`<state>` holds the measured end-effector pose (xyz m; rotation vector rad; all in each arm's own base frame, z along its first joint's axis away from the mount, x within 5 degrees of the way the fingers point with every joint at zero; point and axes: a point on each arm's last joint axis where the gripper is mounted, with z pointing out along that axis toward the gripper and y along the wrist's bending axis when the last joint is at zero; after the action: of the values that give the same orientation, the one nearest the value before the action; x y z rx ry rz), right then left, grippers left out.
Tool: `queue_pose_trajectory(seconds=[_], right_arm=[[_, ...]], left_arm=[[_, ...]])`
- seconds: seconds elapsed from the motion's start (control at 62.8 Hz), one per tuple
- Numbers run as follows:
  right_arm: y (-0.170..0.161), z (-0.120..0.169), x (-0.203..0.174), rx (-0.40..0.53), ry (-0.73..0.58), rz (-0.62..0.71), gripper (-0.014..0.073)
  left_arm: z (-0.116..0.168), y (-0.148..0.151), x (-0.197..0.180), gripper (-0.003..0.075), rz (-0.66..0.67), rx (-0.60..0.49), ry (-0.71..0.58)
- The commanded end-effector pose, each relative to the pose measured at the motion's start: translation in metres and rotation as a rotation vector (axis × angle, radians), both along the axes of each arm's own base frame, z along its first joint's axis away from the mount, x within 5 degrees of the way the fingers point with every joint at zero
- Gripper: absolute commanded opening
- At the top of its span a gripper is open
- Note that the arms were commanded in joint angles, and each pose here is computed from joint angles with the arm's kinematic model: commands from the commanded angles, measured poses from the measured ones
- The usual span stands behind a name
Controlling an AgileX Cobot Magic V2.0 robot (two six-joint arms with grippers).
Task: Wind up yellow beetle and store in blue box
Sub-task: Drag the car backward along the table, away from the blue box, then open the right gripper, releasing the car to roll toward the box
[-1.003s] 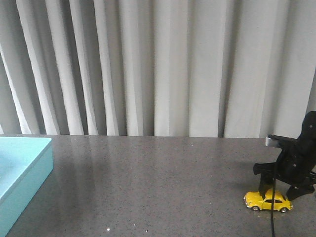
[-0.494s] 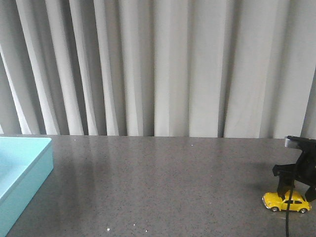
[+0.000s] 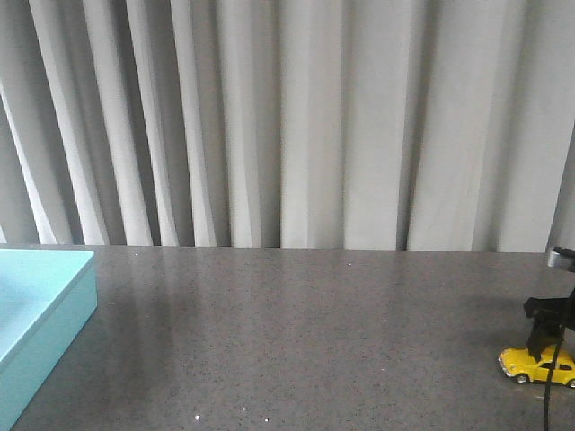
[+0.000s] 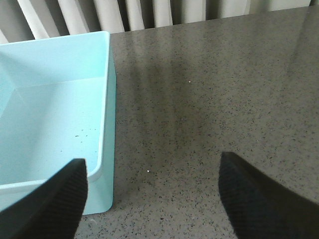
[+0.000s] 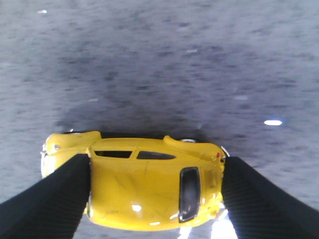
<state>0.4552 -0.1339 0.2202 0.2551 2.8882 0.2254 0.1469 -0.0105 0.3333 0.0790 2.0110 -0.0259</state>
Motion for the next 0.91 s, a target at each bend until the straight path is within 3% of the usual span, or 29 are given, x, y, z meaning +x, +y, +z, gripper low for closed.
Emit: queue_pose_trajectory(seconds=[0.0, 0.573, 0.717, 0.892], right_arm=[[-0.023, 0.003, -0.011, -0.064, 0.037, -0.007, 0.0526], [-0.069, 0.009, -0.027, -0.107, -0.019, 0.018, 0.0526], [-0.064, 0.034, -0.031, -0.12, -0.089, 0.045, 0.0526], [-0.048, 0.088, -0.044, -0.092, -0.222, 0.051, 0.0526]], left_arm=[[0.014, -0.002, 0.003, 0.0539, -0.005, -0.024, -0.096], [0.014, -0.002, 0.003, 0.0539, -0.005, -0.024, -0.096], [0.014, -0.002, 0.003, 0.0539, -0.005, -0.024, -0.096], [0.014, -0.002, 0.003, 0.0539, -0.005, -0.024, -0.096]])
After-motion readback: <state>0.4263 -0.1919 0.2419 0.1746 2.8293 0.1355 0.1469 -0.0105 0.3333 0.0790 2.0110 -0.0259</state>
